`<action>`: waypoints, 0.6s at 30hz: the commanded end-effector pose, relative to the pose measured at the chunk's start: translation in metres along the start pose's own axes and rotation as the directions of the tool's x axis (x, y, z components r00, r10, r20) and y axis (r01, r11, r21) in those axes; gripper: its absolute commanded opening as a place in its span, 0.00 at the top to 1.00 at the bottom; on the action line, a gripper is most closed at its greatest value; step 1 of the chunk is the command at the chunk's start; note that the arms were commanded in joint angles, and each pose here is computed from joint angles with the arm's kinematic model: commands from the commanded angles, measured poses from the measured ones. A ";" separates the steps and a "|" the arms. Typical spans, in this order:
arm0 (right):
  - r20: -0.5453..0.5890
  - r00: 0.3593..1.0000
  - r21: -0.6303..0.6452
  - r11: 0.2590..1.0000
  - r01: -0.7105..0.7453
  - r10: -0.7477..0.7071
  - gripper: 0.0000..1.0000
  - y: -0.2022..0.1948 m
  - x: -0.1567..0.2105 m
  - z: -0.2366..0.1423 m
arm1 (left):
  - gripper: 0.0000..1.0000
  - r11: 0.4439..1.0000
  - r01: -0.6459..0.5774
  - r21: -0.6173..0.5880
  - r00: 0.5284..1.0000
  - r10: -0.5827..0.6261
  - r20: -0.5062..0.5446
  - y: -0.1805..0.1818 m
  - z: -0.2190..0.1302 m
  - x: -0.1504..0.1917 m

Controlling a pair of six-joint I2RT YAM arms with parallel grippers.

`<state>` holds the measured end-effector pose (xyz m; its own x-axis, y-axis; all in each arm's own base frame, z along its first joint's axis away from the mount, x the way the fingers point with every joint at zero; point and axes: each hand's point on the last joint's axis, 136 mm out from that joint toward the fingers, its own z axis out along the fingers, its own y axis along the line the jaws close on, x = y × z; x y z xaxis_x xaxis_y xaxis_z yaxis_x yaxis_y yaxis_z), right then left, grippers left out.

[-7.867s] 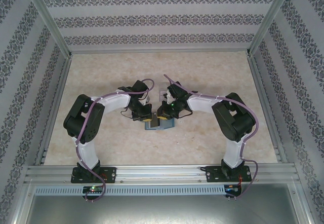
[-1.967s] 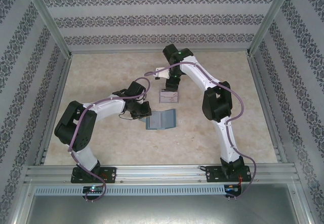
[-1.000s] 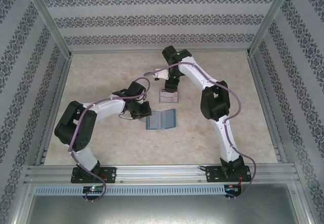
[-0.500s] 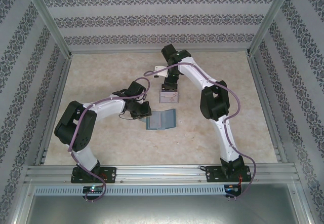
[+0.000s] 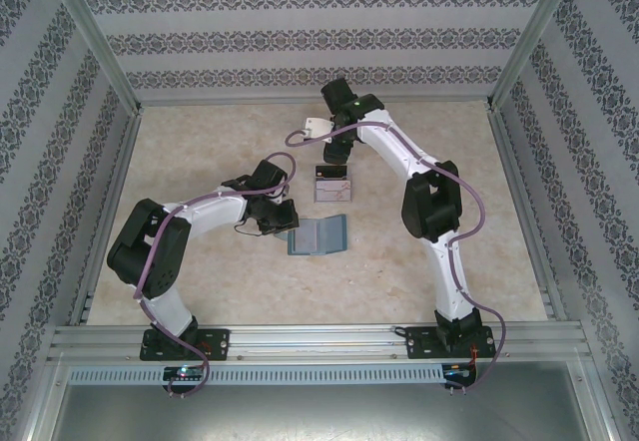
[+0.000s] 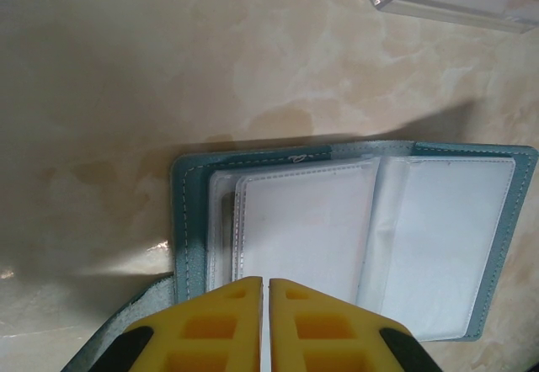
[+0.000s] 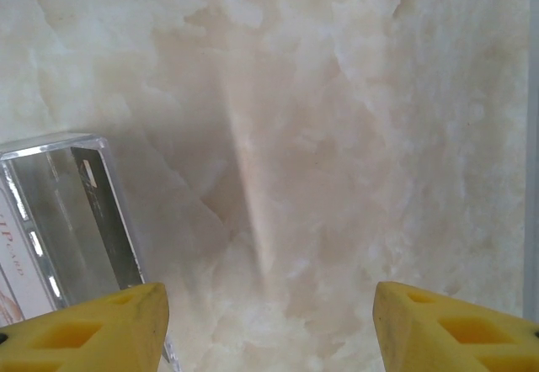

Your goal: Take the credit cards out of the card holder

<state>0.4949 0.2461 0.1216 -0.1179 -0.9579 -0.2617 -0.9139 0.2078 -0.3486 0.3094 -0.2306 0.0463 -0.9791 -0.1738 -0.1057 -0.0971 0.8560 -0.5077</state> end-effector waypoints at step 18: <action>-0.039 0.999 -0.066 0.998 -0.004 0.002 0.34 0.022 0.007 0.032 | 0.90 1.000 0.006 0.005 1.000 -0.006 -0.004 -0.001 -0.007 0.005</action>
<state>0.4986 0.2466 0.0990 -0.1251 -0.9631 -0.2384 -0.9178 0.2037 -0.3409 0.3091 -0.2304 0.0460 -0.9792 -0.1737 -0.1048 -0.0976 0.8563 -0.5072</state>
